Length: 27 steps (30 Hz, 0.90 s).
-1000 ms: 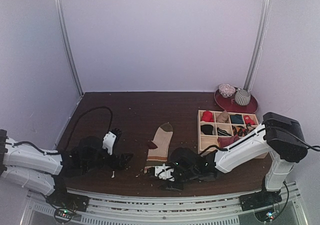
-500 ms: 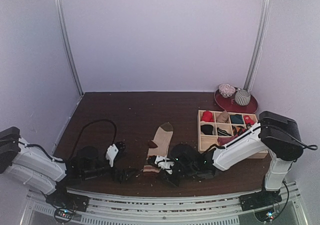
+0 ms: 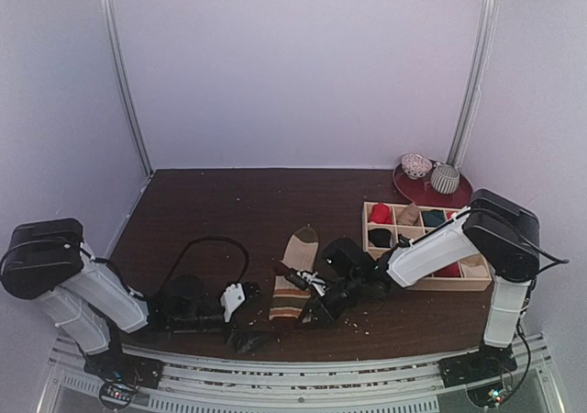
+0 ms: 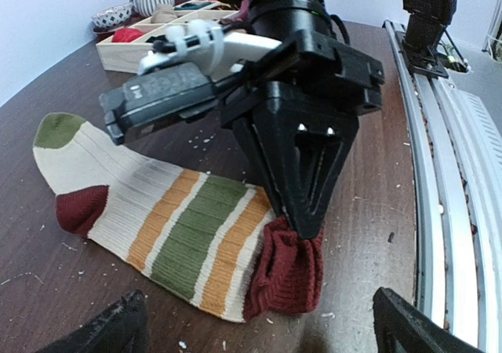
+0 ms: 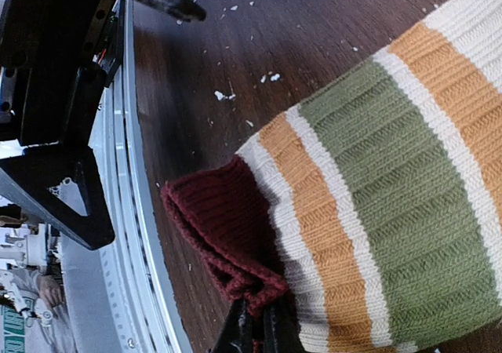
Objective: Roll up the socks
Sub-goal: Roll the sock at the center of the board.
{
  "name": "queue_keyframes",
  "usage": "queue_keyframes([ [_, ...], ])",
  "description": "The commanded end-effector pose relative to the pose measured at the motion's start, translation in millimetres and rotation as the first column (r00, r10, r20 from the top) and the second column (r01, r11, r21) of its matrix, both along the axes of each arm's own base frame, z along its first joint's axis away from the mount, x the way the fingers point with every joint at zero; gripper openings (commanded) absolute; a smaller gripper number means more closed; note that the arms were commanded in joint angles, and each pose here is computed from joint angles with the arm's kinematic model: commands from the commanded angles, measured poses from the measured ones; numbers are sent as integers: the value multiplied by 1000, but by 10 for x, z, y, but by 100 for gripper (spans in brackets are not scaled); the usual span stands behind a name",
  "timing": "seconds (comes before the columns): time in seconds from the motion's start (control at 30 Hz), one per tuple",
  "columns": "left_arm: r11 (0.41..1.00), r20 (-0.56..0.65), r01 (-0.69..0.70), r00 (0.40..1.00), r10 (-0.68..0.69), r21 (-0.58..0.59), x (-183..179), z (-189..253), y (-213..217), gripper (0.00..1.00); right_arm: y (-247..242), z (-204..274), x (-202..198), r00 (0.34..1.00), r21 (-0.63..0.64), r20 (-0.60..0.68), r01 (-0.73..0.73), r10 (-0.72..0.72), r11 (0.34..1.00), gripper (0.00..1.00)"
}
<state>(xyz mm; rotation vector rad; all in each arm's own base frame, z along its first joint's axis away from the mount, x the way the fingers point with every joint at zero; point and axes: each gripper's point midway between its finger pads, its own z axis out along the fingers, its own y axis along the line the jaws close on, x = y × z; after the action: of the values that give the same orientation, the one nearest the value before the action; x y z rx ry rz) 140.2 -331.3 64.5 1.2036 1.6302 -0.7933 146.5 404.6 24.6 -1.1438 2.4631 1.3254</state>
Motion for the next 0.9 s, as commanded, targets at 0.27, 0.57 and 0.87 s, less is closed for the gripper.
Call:
queue_keyframes([
  [0.27,977,-46,203,979,-200,70,-386,-268,-441,81,-321,-398,-206,983,-184,-184,-14,-20,983,4],
  [0.57,985,-169,88,984,-62,146,-279,-622,-354,57,-313,-372,-198,985,-173,-171,-17,-13,985,4],
  [0.87,984,-207,87,977,-54,156,-320,-664,-303,30,-336,-360,-215,986,-173,-166,-31,1,984,7],
])
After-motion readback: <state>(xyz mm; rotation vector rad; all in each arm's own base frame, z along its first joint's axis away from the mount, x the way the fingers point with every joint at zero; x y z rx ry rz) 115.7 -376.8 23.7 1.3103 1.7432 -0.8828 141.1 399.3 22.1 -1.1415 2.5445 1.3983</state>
